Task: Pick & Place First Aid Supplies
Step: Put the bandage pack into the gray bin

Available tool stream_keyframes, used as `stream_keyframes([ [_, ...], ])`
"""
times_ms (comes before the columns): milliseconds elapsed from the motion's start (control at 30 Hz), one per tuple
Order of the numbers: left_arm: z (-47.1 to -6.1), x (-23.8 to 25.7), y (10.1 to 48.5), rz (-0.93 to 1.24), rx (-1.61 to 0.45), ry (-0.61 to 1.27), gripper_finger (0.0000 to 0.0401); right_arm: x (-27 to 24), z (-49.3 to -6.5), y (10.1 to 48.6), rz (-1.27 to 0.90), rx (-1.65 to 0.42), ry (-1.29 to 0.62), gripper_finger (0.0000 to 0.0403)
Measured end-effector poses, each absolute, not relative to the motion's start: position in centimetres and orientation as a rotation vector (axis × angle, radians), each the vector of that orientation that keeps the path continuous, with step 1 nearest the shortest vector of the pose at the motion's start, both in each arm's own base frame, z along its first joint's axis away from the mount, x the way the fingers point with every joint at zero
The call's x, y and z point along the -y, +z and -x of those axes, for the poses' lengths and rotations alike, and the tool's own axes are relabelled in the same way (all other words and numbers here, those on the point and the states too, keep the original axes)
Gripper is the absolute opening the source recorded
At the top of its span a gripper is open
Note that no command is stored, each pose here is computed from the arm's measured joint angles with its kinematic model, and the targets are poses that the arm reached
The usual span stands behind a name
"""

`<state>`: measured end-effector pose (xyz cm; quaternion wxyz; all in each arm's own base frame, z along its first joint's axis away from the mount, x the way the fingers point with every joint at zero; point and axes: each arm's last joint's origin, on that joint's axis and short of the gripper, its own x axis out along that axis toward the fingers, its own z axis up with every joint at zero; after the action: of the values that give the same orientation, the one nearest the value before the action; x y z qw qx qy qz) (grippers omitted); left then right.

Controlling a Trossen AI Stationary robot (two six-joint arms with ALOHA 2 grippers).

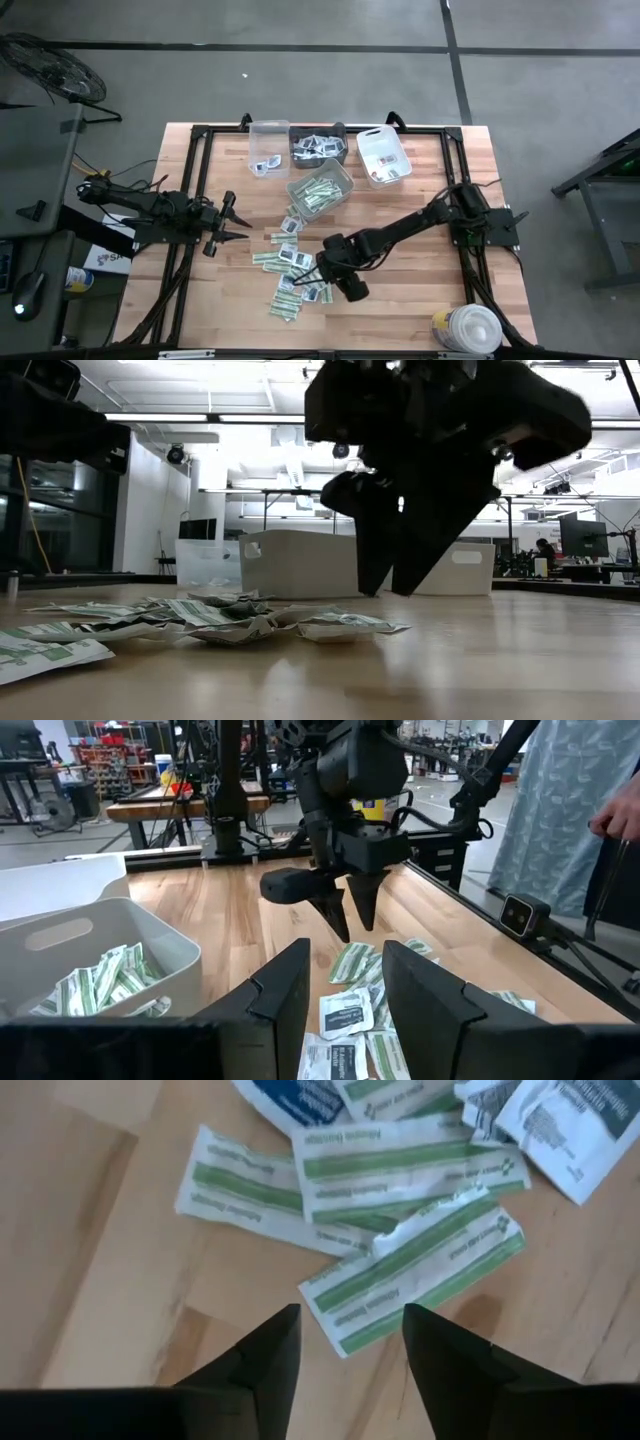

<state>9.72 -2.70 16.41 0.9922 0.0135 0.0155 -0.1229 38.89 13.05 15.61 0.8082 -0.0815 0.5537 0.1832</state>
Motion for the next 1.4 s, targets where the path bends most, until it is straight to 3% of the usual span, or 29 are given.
stream_keyframes([
  [333, -9.7, 2.7, 16.4, -0.027, -0.031, -0.246, 0.0128, -12.8, -39.2, 15.1, 0.207, -1.174, 0.446, 0.0167],
  [700, -9.7, 2.7, 16.4, -0.027, -0.032, -0.246, 0.0128, -13.6, -39.5, 11.9, 0.169, -1.249, 0.482, 0.0165],
  [1167, -9.7, 2.7, 16.4, -0.027, -0.032, -0.246, 0.0128, -13.8, -39.3, 10.9, 0.215, -1.281, 0.381, 0.0101],
  [1400, -9.7, 2.7, 16.4, -0.027, -0.032, -0.246, 0.0128, -14.8, -39.0, 10.5, 0.277, -1.284, 0.369, 0.0088],
])
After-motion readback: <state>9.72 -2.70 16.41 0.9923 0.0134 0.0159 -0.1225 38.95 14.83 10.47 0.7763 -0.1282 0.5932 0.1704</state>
